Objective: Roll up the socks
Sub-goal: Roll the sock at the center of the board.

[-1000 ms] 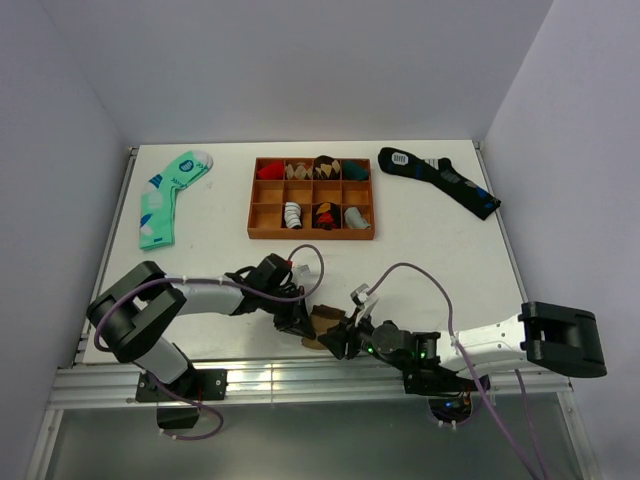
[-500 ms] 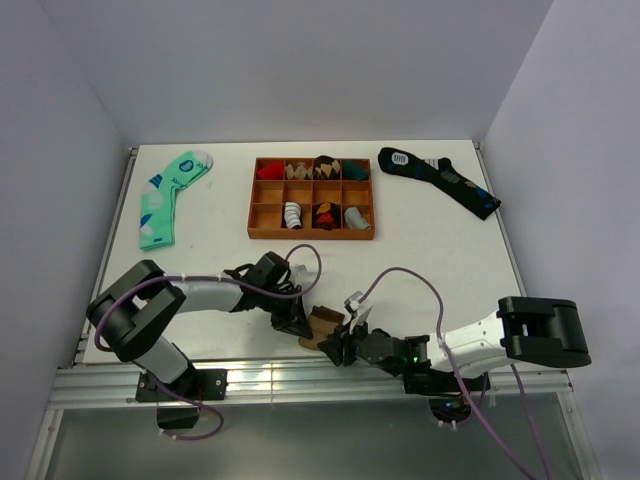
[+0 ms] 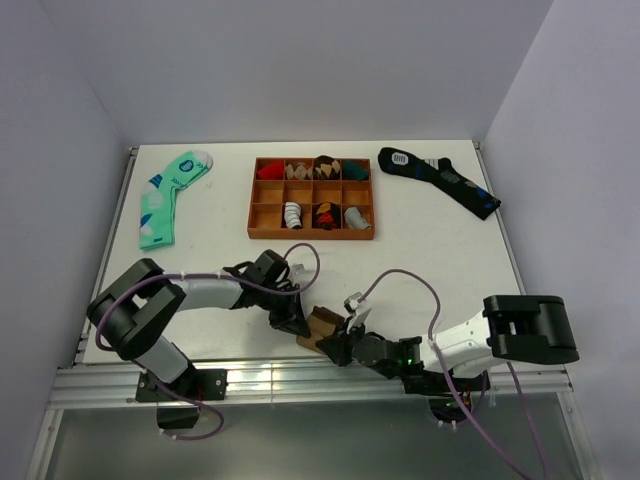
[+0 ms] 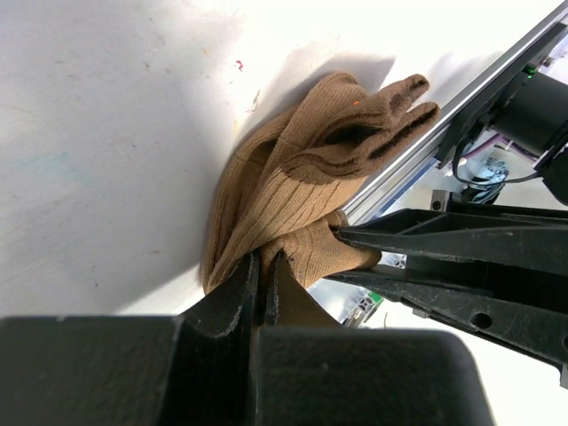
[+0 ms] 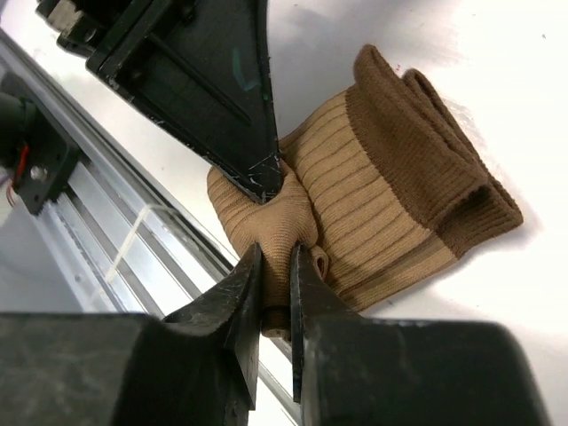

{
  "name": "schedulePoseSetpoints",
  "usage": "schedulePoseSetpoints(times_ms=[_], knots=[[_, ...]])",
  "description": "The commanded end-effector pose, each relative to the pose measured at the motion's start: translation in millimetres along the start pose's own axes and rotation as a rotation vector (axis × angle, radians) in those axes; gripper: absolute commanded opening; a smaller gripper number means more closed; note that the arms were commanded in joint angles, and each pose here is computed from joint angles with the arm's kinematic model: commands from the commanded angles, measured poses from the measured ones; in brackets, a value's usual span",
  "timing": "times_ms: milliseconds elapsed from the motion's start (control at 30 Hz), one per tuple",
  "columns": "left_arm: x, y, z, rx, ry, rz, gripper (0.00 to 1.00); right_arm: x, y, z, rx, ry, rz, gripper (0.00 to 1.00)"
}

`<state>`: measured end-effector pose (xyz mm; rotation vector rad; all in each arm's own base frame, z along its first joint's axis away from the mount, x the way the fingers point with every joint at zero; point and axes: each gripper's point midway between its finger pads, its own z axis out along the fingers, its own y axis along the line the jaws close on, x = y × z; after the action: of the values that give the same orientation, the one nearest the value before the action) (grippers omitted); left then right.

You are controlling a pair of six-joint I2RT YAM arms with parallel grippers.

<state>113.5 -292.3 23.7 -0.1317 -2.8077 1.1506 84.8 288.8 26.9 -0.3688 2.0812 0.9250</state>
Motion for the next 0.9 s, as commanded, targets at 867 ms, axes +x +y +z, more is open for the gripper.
schedulePoseSetpoints(times_ms=[867], knots=[[-76.7,-19.3,-45.6,-0.047,-0.546,0.063,0.32,87.6,-79.9,-40.1,0.317,0.347,0.411,0.04]])
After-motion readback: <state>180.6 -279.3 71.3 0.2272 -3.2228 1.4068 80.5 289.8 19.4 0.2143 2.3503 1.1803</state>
